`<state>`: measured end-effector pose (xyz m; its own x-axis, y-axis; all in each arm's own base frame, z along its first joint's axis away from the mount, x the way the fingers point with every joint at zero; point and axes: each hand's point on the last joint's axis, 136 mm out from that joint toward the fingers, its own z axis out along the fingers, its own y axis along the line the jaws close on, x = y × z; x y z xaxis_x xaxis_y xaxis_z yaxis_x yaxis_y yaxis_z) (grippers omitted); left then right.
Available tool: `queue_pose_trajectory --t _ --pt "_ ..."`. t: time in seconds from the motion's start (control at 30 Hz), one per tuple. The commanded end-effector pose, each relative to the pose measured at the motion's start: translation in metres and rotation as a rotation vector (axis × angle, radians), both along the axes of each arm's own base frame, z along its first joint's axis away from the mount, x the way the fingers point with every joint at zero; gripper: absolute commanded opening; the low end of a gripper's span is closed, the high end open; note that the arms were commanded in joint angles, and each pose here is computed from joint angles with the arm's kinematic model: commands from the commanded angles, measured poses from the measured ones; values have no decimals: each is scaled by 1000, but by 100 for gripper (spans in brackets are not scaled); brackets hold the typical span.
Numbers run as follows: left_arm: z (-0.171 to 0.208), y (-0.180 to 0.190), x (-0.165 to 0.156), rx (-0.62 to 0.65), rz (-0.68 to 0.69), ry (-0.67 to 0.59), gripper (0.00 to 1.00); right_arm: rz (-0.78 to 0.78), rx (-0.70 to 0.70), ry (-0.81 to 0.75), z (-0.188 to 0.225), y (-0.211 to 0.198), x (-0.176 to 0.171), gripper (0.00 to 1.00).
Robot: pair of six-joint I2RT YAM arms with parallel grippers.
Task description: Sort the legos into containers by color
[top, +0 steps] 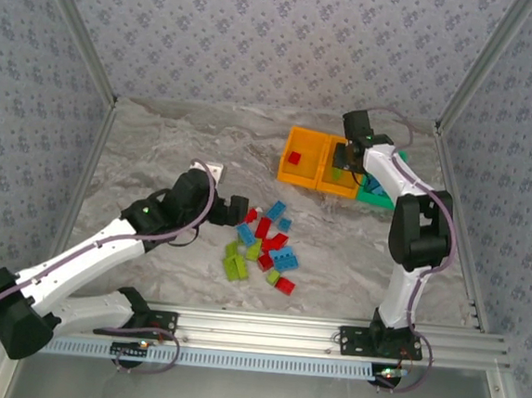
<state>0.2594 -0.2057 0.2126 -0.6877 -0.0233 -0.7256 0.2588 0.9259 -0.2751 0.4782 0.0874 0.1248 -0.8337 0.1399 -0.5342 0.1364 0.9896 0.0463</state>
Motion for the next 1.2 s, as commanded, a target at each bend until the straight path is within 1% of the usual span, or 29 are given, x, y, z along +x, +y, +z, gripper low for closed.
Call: queue_pose_trajectory --t 0.0,0.07,0.1,0.13,0.2,0.27,0.37,0.47,0.57,0.63,0.73,0.87,0.97,1.17 --pt "-4 -2 0 -112 103 88 99 12 12 -36 40 -3 -12 44" --pt "-14 -2 0 -131 153 138 98 37 42 -59 60 4 -27 45" --pt "-20 0 0 -138 199 173 96 65 65 -80 71 11 -39 45" --pt "-28 3 0 -140 254 210 94 104 90 -106 83 22 -52 47" --pt "-41 3 -1 -157 336 280 93 184 136 -142 99 44 -81 51" --pt "-56 -3 -1 -171 380 343 93 270 157 -165 108 65 -112 55" --pt "-75 -20 -1 -179 392 410 93 387 163 -177 114 88 -161 62" --pt "-94 -36 -4 -166 404 459 93 411 157 -144 103 88 -195 66" --pt "-116 -47 -6 -157 422 520 92 372 148 -125 101 75 -213 67" --pt "-128 -51 -3 -143 427 533 89 354 141 -128 102 67 -220 71" --pt "-139 -56 2 -122 422 535 80 330 116 -142 103 55 -227 75" --pt "-151 -57 5 -86 431 545 67 316 103 -149 105 46 -232 76" --pt "-157 -55 3 -70 438 557 52 309 98 -155 107 43 -233 76" --pt "-150 -50 3 -54 440 538 29 304 111 -165 110 43 -235 76"
